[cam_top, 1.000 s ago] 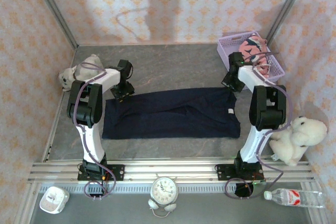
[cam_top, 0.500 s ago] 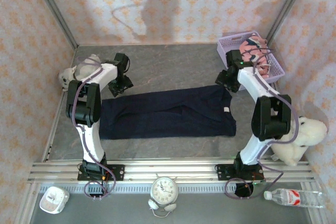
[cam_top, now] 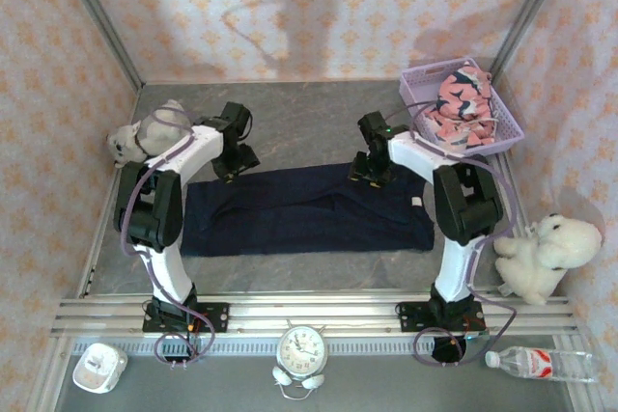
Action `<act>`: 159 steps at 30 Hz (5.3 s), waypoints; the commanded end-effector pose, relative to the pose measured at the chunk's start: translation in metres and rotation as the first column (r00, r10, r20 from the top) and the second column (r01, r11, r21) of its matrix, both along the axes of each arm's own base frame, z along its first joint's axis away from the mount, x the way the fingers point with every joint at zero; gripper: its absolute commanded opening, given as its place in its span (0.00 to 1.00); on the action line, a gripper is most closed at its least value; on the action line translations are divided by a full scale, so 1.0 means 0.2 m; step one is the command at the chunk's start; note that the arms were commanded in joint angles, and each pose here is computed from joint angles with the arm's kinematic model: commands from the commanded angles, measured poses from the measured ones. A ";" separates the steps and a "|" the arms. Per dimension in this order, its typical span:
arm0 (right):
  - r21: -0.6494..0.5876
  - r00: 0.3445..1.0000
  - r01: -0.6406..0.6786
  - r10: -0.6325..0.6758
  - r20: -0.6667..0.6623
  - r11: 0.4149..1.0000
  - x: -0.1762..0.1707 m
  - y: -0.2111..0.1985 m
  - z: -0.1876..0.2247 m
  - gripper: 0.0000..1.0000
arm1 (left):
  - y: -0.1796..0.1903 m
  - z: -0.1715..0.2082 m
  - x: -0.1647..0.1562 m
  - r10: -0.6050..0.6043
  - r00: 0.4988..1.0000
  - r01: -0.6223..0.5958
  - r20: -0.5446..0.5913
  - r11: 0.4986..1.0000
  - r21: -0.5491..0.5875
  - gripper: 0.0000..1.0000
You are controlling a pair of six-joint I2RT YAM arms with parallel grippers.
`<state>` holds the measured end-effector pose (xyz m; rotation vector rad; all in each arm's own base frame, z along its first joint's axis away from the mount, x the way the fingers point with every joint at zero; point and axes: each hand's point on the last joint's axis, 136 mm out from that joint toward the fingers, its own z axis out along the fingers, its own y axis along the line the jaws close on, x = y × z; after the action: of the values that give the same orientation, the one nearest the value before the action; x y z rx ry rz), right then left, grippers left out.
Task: Fold and stack the mixed laundry pile
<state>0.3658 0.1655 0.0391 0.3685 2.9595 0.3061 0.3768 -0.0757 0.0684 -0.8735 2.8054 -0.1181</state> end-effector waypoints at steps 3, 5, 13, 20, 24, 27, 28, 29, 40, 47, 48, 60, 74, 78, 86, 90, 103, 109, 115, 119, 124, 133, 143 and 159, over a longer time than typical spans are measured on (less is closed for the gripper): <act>-0.005 0.999 0.043 -0.043 0.009 0.999 0.04 0.01 0.01 0.14 | -0.07 0.03 -0.09 -0.002 1.000 0.003 0.020 1.000 -0.008 0.64; -0.028 0.998 0.054 -0.053 0.028 0.998 0.03 -0.03 0.05 0.05 | -0.06 0.02 -0.11 0.008 1.000 -0.007 0.017 1.000 -0.011 0.64; -0.067 0.997 0.064 -0.061 0.050 0.996 -0.12 -0.12 0.26 0.00 | -0.03 -0.04 -0.11 0.004 1.000 -0.004 0.000 1.000 0.028 0.64; -0.072 0.999 0.019 -0.016 0.040 0.997 -0.31 -0.14 0.34 0.04 | -0.04 -0.15 -0.09 0.017 1.000 -0.016 -0.025 0.999 0.030 0.64; -0.074 0.999 0.024 -0.021 0.040 0.997 -0.30 -0.13 0.27 0.07 | -0.06 -0.17 -0.09 0.008 1.000 -0.007 -0.029 1.000 0.027 0.64; -0.119 0.999 0.038 -0.034 0.038 0.992 -0.24 -0.15 0.23 0.12 | -0.05 -0.17 -0.09 -0.005 1.000 0.007 -0.026 0.999 0.049 0.64; -0.129 0.999 0.038 -0.034 0.036 0.991 -0.23 -0.15 0.22 0.12 | -0.04 -0.18 -0.09 -0.009 1.000 0.010 -0.026 0.998 0.066 0.64; -0.131 0.999 0.038 -0.033 0.041 0.991 -0.22 -0.14 0.22 0.12 | -0.03 -0.18 -0.09 -0.015 0.999 0.018 -0.031 0.996 0.085 0.64; -0.126 0.999 0.017 -0.013 0.038 0.992 -0.21 -0.13 0.18 0.42 | 0.14 -0.31 -0.04 0.030 0.994 -0.012 -0.108 0.987 0.158 0.64; -0.115 1.000 0.005 -0.003 0.013 0.993 -0.17 -0.09 0.10 0.21 | 0.19 -0.31 -0.07 0.030 0.990 -0.006 -0.138 0.986 0.167 0.64; -0.111 1.000 0.005 -0.003 0.016 0.994 -0.16 -0.09 0.10 0.16 | 0.18 -0.31 -0.07 0.031 0.990 -0.008 -0.140 0.986 0.166 0.64; -0.039 0.993 -0.044 0.048 0.108 0.998 -0.13 -0.04 0.30 0.00 | 0.19 -0.33 -0.09 0.049 0.987 -0.022 -0.155 0.986 0.167 0.64; -0.061 0.987 -0.135 0.140 0.084 0.989 -0.09 0.00 0.28 0.25 | 0.21 -0.34 -0.10 0.050 0.984 -0.020 -0.173 0.985 0.171 0.64; -0.090 0.990 -0.127 0.132 0.048 0.988 -0.04 0.00 0.18 0.29 | 0.21 -0.34 -0.11 0.053 0.983 -0.022 -0.175 0.985 0.173 0.64; -0.120 0.995 -0.095 0.098 0.020 0.988 -0.07 -0.04 0.12 0.09 | 0.22 -0.36 -0.12 0.066 0.982 -0.034 -0.180 0.984 0.174 0.64; -0.106 0.995 -0.083 0.088 0.049 0.991 -0.09 -0.04 0.21 0.00 | 0.22 -0.36 -0.12 0.064 0.982 -0.032 -0.180 0.984 0.177 0.64; 0.074 0.980 -0.200 0.198 0.027 0.977 -0.47 0.09 0.46 0.00 | 0.23 -0.38 -0.10 0.083 0.980 -0.051 -0.182 0.984 0.173 0.64; 0.257 0.917 -0.369 0.395 -0.056 0.893 -0.84 0.39 0.53 0.07 | 0.23 -0.38 -0.10 0.084 0.980 -0.052 -0.182 0.983 0.174 0.64; 0.101 0.953 -0.304 0.304 0.014 0.947 -0.70 0.20 0.56 0.39 | 0.22 -0.37 -0.10 0.082 0.979 -0.052 -0.184 0.985 0.162 0.64; -0.011 0.996 -0.083 0.083 -0.020 0.996 -0.59 -0.09 0.44 0.43 | 0.21 -0.34 -0.09 0.075 0.983 -0.050 -0.167 0.988 0.148 0.64; -0.054 0.997 0.067 -0.069 -0.043 0.996 -0.55 -0.31 0.26 0.44 | 0.19 -0.28 -0.08 0.055 0.988 -0.036 -0.146 0.991 0.128 0.64; -0.127 0.966 0.255 -0.246 0.083 0.959 -0.22 -0.61 0.17 0.44 | 0.22 -0.22 -0.06 0.002 0.990 0.022 -0.143 0.986 0.165 0.64; -0.135 0.959 0.255 -0.233 0.161 0.957 0.24 -0.62 0.14 0.43 | 0.21 -0.32 -0.06 0.017 0.983 0.010 -0.181 0.988 0.151 0.64; -0.257 0.918 0.396 -0.373 0.135 0.882 0.10 -0.86 0.16 0.00 | 0.24 -0.34 -0.08 0.040 0.979 -0.005 -0.201 0.985 0.171 0.64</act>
<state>0.4092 0.0189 0.0485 0.7928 2.7528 0.0325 0.3753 -0.0450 0.0187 -0.8779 2.8912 0.0895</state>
